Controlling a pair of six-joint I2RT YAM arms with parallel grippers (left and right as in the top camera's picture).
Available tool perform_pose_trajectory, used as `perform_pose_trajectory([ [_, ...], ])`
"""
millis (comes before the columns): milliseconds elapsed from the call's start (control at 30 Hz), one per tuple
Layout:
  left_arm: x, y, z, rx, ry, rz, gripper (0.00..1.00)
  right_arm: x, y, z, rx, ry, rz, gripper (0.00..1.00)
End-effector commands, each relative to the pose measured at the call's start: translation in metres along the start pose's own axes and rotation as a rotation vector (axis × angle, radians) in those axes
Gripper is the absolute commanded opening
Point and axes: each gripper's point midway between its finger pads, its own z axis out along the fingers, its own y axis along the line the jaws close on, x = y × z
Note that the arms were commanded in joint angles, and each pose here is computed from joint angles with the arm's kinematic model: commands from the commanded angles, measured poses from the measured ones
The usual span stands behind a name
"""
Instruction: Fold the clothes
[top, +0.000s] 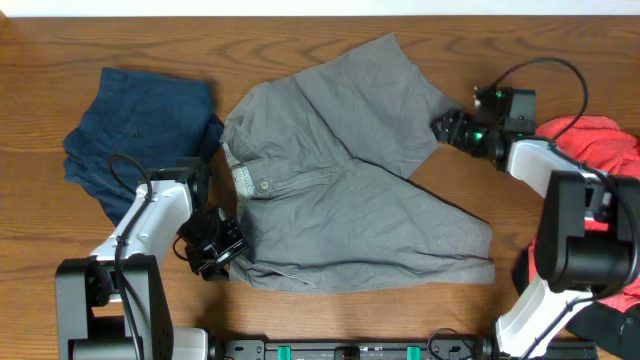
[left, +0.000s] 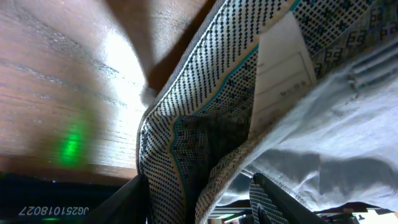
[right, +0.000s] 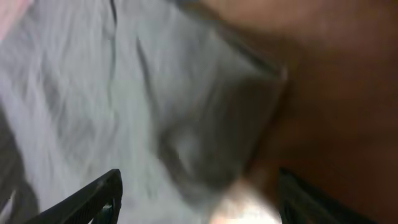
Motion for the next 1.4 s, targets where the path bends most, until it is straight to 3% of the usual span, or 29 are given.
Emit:
perform_pose_trajectory([
  [0, 0.001, 0.003, 0.0, -0.007, -0.003, 0.002, 0.54, 0.011, -0.001, 0.023, -0.01, 0.013, 0.081, 0.73],
  [67, 0.0, 0.002, 0.0, -0.005, -0.006, 0.004, 0.53, 0.011, 0.0, 0.033, -0.016, -0.006, 0.102, 0.59],
  [133, -0.001, 0.002, 0.0, -0.003, -0.01, 0.005, 0.53, 0.011, -0.005, 0.038, 0.005, -0.016, 0.128, 0.27],
  [200, -0.003, 0.001, 0.0, 0.001, -0.016, 0.007, 0.53, 0.009, -0.012, 0.038, 0.039, -0.034, 0.139, 0.01],
  [467, -0.024, -0.013, -0.001, 0.058, -0.102, 0.046, 0.53, -0.057, -0.019, 0.017, 0.009, -0.187, 0.139, 0.01],
  [700, -0.045, -0.055, -0.011, 0.261, -0.179, 0.129, 0.53, -0.133, -0.037, -0.023, 0.033, -0.308, 0.2, 0.01],
  [867, -0.061, -0.07, -0.019, 0.322, -0.245, 0.153, 0.53, -0.158, -0.041, -0.042, 0.054, -0.316, 0.216, 0.02],
  [967, -0.061, -0.07, -0.019, 0.323, -0.247, 0.154, 0.53, -0.148, -0.039, -0.044, 0.08, -0.235, 0.19, 0.28],
  [1000, -0.06, -0.069, -0.019, 0.321, -0.241, 0.151, 0.54, -0.14, -0.04, -0.045, 0.093, -0.193, 0.181, 0.33],
  [1100, -0.05, -0.062, -0.014, 0.298, -0.193, 0.127, 0.55, -0.104, -0.047, -0.054, 0.172, -0.032, 0.181, 0.35],
  [1167, -0.04, -0.056, -0.011, 0.276, -0.148, 0.104, 0.61, -0.075, -0.058, -0.067, 0.271, 0.067, 0.233, 0.34],
  [1300, -0.02, -0.045, -0.006, 0.234, -0.068, 0.087, 0.67, -0.028, -0.073, -0.109, 0.473, 0.229, 0.296, 0.23],
  [1367, -0.013, -0.04, -0.005, 0.217, -0.04, 0.11, 0.67, -0.011, -0.074, -0.13, 0.543, 0.283, 0.338, 0.24],
])
